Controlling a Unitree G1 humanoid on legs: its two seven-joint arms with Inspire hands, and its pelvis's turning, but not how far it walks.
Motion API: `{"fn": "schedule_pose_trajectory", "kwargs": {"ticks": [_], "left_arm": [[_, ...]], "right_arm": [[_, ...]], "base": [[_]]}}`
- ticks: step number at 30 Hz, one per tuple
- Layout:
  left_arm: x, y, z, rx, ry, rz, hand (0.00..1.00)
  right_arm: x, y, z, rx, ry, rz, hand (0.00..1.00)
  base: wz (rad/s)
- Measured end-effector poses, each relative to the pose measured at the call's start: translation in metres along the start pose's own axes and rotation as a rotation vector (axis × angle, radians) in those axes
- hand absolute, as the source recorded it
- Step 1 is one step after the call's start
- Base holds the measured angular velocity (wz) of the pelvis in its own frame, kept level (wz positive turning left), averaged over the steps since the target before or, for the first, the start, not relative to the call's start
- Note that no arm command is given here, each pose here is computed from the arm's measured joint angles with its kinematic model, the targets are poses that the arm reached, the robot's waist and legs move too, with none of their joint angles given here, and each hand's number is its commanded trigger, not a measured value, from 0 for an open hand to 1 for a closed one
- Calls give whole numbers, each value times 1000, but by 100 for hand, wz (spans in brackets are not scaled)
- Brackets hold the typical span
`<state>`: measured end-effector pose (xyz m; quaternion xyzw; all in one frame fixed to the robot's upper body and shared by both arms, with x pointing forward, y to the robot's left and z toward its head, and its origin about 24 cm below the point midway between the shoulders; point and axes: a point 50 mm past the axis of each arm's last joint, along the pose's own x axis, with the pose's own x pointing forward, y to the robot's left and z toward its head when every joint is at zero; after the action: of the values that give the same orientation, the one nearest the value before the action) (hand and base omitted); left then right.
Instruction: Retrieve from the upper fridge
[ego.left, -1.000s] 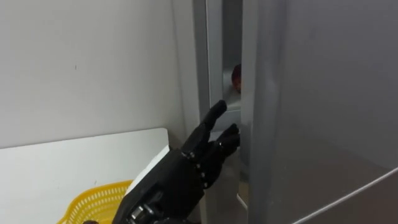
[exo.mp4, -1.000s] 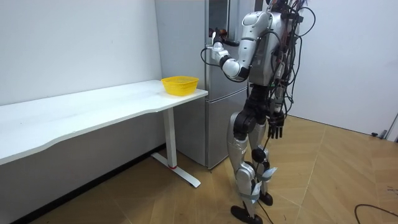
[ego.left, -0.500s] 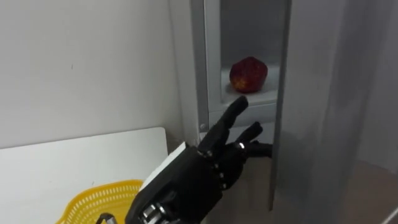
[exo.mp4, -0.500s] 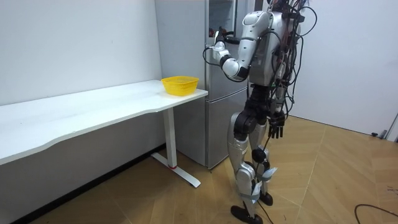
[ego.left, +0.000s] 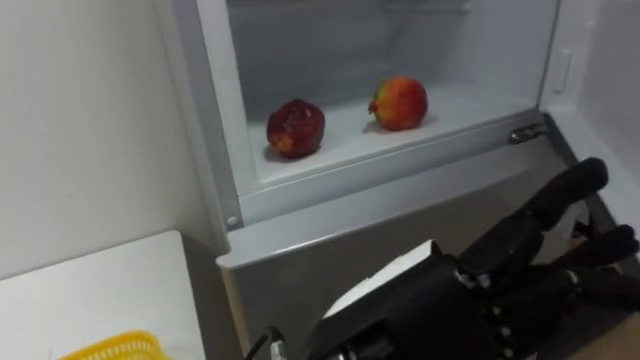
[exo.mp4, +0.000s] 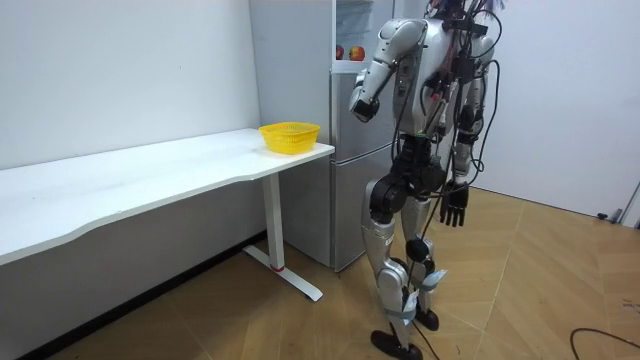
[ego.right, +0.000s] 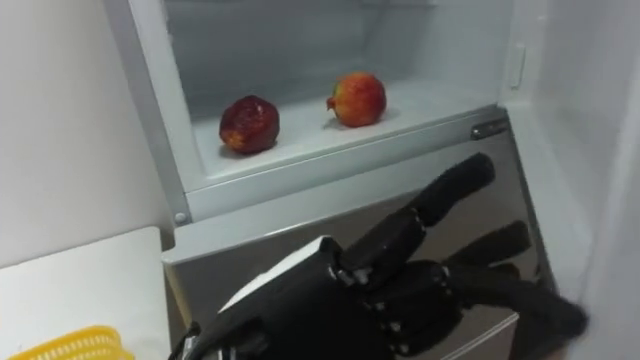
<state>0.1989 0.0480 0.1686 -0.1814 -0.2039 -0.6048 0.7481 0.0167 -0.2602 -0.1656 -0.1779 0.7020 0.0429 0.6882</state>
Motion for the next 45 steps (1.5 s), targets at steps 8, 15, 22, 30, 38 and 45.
{"fn": "schedule_pose_trajectory", "kwargs": {"ticks": [8,15,22,30,38,45], "left_arm": [[0,-2,-2,-12,16,-47,0],[1,-4,-3,-21,25,-74,0],[1,-5,-4,-28,32,-87,0],[1,-2,0,12,30,-65,0],[-30,24,40,439,74,259,0],[-75,30,99,895,-62,743,0]], "right_arm": [[0,4,-12,104,23,16,0],[0,2,-7,101,5,11,0],[0,3,-7,96,-3,9,0],[0,4,-14,93,6,8,0],[-1,4,-26,114,2,-24,0],[-1,19,-45,162,34,-37,0]], "base": [[-6],[0],[0],[-3],[1],[27]]}}
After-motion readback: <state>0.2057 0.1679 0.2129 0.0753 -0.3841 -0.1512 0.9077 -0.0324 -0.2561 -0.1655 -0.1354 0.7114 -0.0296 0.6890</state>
